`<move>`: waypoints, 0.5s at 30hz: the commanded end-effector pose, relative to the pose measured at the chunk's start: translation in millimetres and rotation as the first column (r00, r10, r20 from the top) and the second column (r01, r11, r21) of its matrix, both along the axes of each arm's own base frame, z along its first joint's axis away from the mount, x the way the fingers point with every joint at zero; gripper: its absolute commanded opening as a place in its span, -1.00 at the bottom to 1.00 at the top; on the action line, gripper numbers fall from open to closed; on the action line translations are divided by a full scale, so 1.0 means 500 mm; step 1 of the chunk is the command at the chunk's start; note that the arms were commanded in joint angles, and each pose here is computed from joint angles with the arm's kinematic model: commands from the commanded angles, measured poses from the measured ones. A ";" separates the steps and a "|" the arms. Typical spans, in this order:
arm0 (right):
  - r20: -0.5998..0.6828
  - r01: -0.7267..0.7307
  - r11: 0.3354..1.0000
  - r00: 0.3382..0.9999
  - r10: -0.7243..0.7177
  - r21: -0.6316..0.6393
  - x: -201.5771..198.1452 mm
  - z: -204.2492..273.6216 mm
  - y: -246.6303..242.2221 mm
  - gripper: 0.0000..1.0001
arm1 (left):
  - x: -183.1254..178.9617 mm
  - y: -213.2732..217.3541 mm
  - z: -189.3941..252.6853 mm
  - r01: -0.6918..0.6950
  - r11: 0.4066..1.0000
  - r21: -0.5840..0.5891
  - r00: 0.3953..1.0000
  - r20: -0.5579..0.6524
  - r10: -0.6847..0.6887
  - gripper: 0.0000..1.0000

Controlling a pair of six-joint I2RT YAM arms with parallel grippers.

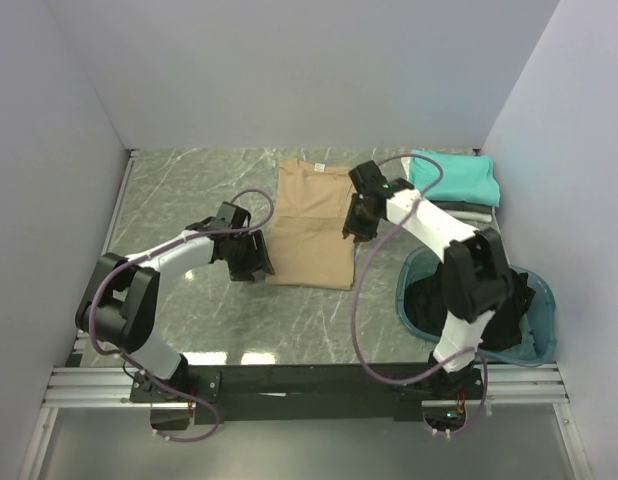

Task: Fold and stack the t-shirts
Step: Fold the tshirt

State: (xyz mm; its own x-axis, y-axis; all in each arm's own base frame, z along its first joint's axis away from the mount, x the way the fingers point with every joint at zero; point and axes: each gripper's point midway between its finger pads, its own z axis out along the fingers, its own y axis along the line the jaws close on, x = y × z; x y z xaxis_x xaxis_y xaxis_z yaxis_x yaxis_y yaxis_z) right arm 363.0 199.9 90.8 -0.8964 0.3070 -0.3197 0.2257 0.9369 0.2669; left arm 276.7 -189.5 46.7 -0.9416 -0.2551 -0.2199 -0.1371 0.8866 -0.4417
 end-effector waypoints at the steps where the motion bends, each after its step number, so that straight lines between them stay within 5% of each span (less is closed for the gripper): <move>1: 0.064 -0.022 0.998 0.998 0.018 0.064 -0.038 0.038 0.011 -0.22 | 0.007 -0.021 0.024 0.011 0.999 -0.042 0.999 0.045 -0.009 0.29; 15: -0.086 -0.071 0.995 0.993 0.077 0.077 -0.188 -0.091 0.009 -0.21 | 0.021 -0.025 -0.007 -0.003 1.000 -0.012 1.000 0.024 0.003 0.25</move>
